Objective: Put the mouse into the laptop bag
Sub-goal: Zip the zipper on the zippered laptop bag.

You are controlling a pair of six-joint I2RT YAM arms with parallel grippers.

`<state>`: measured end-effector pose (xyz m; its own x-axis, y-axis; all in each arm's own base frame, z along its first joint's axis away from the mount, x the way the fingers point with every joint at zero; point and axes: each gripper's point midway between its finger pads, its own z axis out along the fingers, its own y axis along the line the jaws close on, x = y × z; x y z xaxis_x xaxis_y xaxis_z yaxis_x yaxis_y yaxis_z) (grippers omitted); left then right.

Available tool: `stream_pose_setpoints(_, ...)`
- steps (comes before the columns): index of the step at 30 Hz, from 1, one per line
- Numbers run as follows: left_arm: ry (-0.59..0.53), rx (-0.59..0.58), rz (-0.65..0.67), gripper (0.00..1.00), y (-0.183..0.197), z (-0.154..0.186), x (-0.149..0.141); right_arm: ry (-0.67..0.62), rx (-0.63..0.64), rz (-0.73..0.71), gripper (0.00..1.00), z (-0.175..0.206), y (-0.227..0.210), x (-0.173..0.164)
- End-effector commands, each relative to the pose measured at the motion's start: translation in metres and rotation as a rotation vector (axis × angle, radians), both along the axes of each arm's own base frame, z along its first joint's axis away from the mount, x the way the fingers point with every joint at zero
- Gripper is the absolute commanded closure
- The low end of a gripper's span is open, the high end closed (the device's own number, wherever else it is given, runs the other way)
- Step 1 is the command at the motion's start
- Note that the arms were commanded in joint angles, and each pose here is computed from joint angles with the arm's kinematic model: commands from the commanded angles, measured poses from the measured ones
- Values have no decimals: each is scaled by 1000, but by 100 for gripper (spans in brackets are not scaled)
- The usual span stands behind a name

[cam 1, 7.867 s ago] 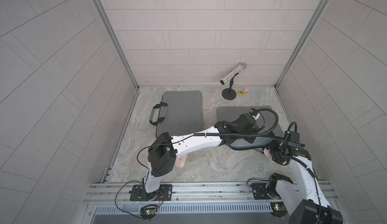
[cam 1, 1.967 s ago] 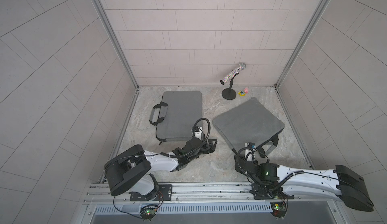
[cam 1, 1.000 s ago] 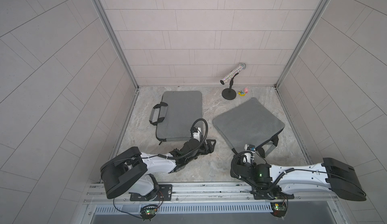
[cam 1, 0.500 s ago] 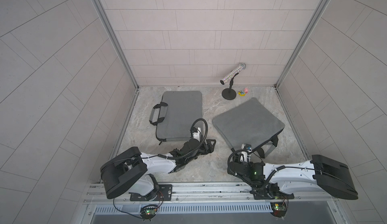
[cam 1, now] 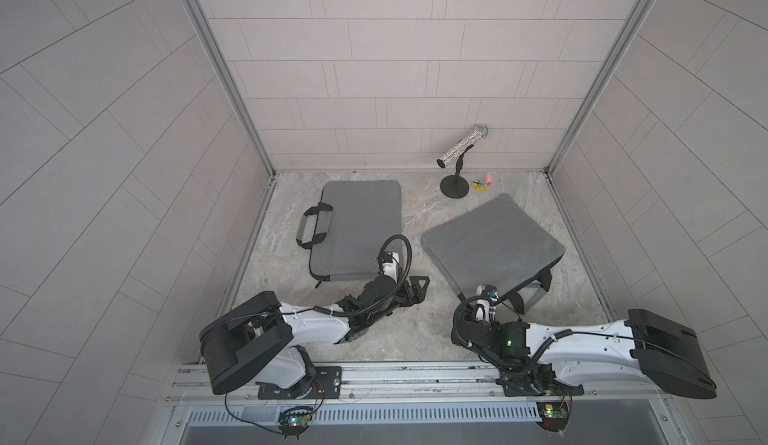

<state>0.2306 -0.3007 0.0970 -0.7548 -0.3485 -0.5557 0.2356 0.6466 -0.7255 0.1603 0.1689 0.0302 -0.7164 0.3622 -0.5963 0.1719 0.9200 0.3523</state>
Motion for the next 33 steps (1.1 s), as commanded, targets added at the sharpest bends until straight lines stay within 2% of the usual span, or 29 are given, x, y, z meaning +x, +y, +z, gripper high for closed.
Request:
stream_pose_setpoints(1,-24,-43,-5,13,2,11,-2,3,24,-10,41,10,2,-9)
stream_pose_setpoints(8,-34,-23,14,13,18,14,-8,-29,-14,-75,42,4,-13,-2)
stream_pose_setpoints(15,-65,-11,58,12,33,22,-7,53,-42,-96,45,-22,-12,11)
stream_pose_setpoints(21,-92,-24,78,11,36,31,-5,70,-110,-158,46,-32,-32,21)
stream_pose_setpoints(23,-84,-2,83,11,42,21,-7,79,-128,-167,48,-35,-35,23)
stream_pose_setpoints(25,-87,-2,87,11,43,22,-7,79,-140,-167,54,-36,-36,23)
stream_pose_setpoints(30,-83,-1,84,10,43,20,-8,90,-162,-170,82,-41,-40,22)
stream_pose_setpoints(32,-83,-6,80,11,42,21,-8,92,-169,-172,97,-43,-43,21)
stream_pose_setpoints(33,-84,-8,78,10,41,21,-8,89,-168,-171,100,-42,-44,20)
